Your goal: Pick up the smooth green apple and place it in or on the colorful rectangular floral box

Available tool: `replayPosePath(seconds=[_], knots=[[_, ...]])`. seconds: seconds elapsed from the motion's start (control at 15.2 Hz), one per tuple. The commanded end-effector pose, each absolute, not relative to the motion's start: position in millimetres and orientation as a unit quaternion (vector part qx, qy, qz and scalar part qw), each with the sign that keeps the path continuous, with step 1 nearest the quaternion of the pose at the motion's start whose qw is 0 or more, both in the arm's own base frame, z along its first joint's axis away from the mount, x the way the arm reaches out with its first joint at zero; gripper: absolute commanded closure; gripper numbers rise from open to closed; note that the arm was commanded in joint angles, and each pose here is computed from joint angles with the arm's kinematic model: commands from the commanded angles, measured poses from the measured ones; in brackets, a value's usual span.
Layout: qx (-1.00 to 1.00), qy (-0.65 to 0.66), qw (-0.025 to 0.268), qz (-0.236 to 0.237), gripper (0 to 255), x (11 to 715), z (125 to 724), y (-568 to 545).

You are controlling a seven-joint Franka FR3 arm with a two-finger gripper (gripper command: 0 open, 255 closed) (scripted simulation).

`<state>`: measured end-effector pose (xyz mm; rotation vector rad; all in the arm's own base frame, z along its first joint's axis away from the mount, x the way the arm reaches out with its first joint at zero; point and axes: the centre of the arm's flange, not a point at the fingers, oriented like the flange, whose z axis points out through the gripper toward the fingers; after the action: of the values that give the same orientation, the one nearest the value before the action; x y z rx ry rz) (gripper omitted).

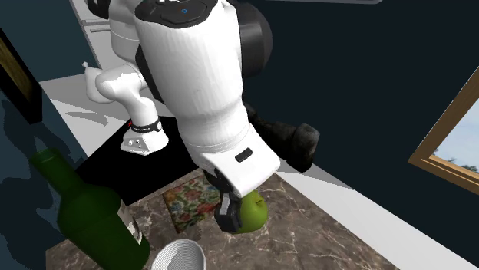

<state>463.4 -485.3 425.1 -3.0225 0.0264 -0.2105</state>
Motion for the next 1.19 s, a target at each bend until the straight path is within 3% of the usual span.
replayPosePath(seconds=[0.0,0.59,1.12], knots=[[-0.996,0.009,0.056,-0.069,255,463,436,-486],[-0.996,0.009,0.056,-0.069,255,463,478,-486],[-0.996,0.009,0.056,-0.069,255,377,498,-429]])
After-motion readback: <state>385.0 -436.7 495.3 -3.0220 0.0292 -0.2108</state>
